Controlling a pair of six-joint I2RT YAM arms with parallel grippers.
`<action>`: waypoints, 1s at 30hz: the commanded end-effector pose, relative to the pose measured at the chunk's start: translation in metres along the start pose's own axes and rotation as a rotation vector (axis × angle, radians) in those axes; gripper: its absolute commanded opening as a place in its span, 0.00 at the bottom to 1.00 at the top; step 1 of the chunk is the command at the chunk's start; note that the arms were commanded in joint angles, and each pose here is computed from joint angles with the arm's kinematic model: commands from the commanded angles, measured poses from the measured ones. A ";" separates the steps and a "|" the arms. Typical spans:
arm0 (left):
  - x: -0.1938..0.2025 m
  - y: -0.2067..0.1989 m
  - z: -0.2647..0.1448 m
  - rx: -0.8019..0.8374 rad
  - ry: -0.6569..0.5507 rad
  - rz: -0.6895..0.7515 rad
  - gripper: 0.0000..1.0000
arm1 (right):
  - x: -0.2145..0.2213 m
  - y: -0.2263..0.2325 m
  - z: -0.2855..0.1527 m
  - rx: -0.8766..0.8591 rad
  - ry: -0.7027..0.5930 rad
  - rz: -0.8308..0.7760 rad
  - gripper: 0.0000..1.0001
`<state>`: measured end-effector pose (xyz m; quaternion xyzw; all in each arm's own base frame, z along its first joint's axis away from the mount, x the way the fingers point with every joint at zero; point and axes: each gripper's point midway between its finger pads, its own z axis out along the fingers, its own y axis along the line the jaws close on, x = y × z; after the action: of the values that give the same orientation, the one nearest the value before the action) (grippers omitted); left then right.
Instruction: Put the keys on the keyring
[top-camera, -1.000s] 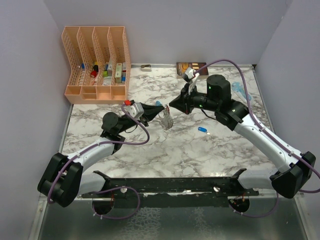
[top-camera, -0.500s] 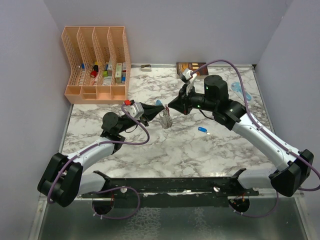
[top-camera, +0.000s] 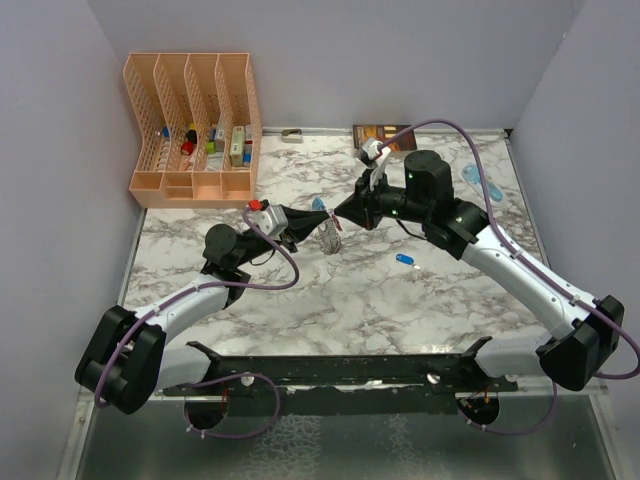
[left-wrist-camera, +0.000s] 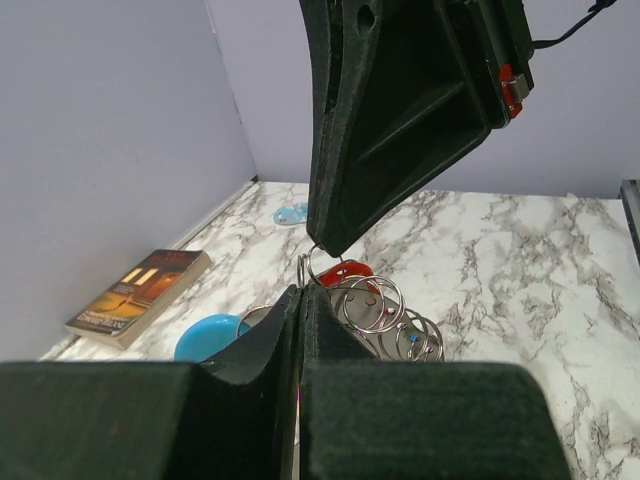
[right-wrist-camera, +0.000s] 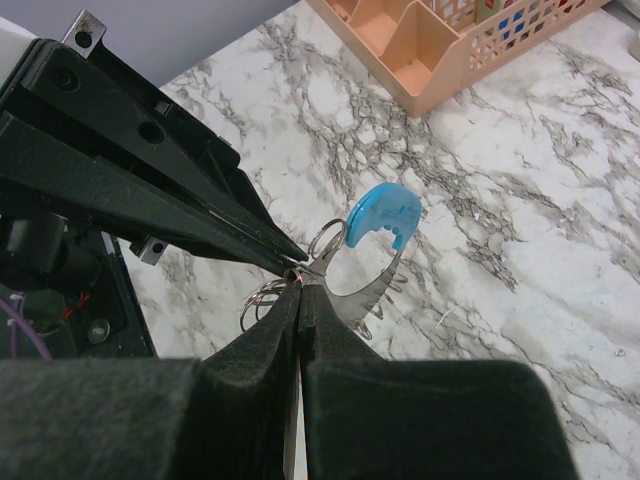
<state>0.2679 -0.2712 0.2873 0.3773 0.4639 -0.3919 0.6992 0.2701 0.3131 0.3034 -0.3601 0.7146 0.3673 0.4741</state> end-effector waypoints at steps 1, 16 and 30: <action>-0.027 0.004 0.009 -0.004 -0.075 0.054 0.00 | -0.015 0.002 0.001 0.007 -0.032 -0.011 0.01; -0.020 0.000 0.009 0.016 -0.055 0.068 0.00 | -0.021 0.003 0.000 0.007 -0.047 -0.016 0.01; -0.019 0.003 0.008 -0.003 -0.048 0.066 0.00 | -0.021 0.004 -0.007 0.017 -0.048 -0.012 0.01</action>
<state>0.2676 -0.2730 0.2836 0.3861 0.4639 -0.3849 0.6983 0.2705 0.3146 0.3059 -0.3589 0.7139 0.3672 0.4761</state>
